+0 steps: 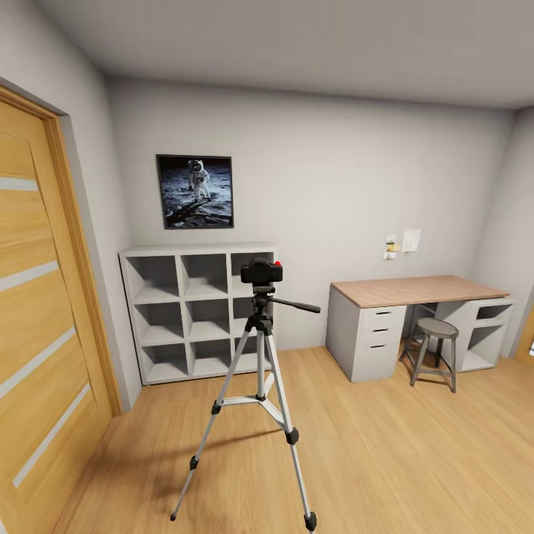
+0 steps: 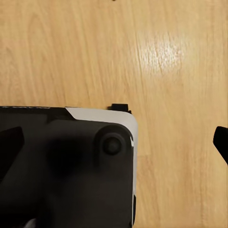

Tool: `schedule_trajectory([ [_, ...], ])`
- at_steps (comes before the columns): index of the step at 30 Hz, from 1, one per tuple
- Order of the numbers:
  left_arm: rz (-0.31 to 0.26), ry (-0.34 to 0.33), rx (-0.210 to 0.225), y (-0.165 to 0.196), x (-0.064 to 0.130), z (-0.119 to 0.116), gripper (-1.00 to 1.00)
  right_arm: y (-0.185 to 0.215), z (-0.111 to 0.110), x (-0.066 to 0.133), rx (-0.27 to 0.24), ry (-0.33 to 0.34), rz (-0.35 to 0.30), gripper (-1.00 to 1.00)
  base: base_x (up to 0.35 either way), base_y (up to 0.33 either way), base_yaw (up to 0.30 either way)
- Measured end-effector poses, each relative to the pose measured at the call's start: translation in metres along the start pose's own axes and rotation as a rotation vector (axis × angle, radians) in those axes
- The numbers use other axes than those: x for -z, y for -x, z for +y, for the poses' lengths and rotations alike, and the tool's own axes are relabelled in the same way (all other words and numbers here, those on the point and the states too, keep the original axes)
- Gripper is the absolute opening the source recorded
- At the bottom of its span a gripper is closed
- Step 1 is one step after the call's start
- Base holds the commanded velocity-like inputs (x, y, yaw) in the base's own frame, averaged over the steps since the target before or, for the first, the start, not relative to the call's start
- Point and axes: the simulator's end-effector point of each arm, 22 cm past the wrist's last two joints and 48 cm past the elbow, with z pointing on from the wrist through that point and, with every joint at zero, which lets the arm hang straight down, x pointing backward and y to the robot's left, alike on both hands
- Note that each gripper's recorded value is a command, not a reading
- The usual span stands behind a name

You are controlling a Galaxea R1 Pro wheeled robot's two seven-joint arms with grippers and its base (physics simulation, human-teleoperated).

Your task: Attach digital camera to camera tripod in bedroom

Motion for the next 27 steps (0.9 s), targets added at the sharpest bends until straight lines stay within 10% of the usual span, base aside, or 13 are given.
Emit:
schedule_trajectory([
  [27, 0.000, 0.000, 0.000, 0.0000, 0.0000, 0.0000, 1.00, -0.0001, 0.0045, -0.0002, 0.004, 0.006, 0.000, 1.00, 0.000, 0.000, 0.000],
])
